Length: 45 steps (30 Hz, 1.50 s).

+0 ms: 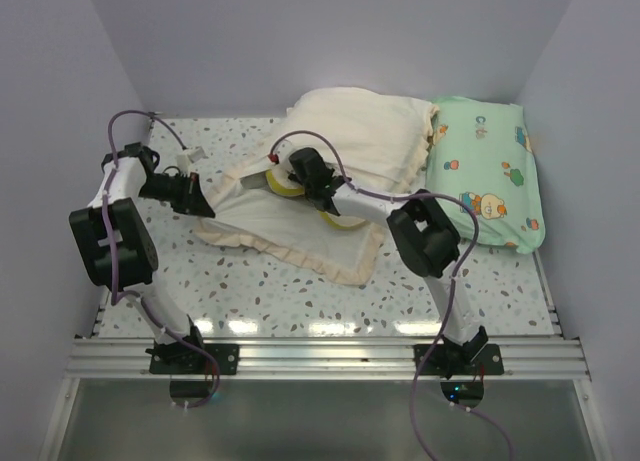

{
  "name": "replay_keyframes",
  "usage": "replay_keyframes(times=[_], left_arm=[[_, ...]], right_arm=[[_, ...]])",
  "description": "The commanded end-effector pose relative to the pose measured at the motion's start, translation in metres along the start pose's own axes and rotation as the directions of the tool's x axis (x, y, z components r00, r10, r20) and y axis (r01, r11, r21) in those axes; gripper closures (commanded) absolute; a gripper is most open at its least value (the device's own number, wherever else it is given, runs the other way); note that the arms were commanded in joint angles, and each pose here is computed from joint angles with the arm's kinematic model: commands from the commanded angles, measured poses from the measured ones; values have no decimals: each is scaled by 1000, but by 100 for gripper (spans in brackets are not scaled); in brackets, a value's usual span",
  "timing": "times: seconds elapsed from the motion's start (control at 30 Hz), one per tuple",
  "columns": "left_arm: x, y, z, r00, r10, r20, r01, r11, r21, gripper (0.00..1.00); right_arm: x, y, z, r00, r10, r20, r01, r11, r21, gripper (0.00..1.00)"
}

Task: Put the pillow into the pillowcase

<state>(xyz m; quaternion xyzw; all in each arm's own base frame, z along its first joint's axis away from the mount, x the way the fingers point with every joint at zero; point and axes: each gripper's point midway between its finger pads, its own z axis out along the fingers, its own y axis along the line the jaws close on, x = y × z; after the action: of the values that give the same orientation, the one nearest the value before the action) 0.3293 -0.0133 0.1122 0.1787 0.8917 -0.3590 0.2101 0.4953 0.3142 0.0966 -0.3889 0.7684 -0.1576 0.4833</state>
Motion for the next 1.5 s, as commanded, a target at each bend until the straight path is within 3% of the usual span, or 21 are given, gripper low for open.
replay_keyframes(times=[0.0,0.07,0.13,0.2,0.37,0.43,0.47,0.57,0.63,0.73,0.77,0.8,0.87,0.97,1.03,1.13,1.33,1.47], left_arm=[[37,-11,-30,991,-64,-119,59,997,-49,100],[40,-8,-29,989,-65,-132,59,997,-53,100],[45,-4,-30,988,-75,-137,68,996,-54,100],[48,-1,-29,986,-74,-149,67,996,-54,100],[39,9,-20,991,-54,-122,49,998,-42,100],[34,8,-15,993,-23,-115,20,999,-30,100],[31,7,-12,993,10,-119,-12,1000,-21,100],[27,-3,3,986,89,-144,-87,996,16,100],[21,-6,12,986,129,-107,-125,991,42,93],[23,-1,21,982,175,-77,-171,984,49,91],[24,2,23,981,181,-74,-179,983,34,92],[19,12,24,975,215,-58,-216,976,-7,94],[23,17,23,966,247,-73,-251,966,-55,97],[29,38,19,953,278,-123,-295,943,-155,100],[49,45,21,937,287,-200,-318,937,-142,100],[66,51,24,927,283,-246,-324,935,-144,100],[70,50,25,897,353,-266,-392,913,-111,100],[75,42,20,859,430,-278,-464,883,-68,100]], right_arm=[[83,-66,34,956,-108,-272,193,931,309,85],[118,-57,42,930,-128,-344,229,935,271,85],[124,-51,39,934,-91,-345,188,947,259,84],[107,-40,31,951,-48,-306,119,968,220,84],[13,33,-22,988,107,-112,-122,983,-139,79],[2,57,-43,982,133,-136,-164,953,-255,79],[-15,70,-54,981,154,-116,-185,924,-334,77],[-11,93,-62,972,171,-160,-224,874,-430,66],[1,101,-60,973,138,-186,-208,872,-444,62],[13,110,-62,971,111,-211,-201,856,-477,67],[21,113,-64,968,106,-226,-206,850,-484,71],[18,114,-67,968,120,-222,-219,836,-502,87],[22,103,-62,957,165,-241,-263,844,-468,100],[7,48,-51,912,346,-220,-406,843,-354,100],[-5,-4,-40,890,428,-155,-455,855,-248,100],[2,-23,-23,892,429,-143,-449,878,-164,100],[54,40,10,936,250,-248,-297,939,-174,100],[97,94,20,905,185,-383,-302,914,-272,100]])
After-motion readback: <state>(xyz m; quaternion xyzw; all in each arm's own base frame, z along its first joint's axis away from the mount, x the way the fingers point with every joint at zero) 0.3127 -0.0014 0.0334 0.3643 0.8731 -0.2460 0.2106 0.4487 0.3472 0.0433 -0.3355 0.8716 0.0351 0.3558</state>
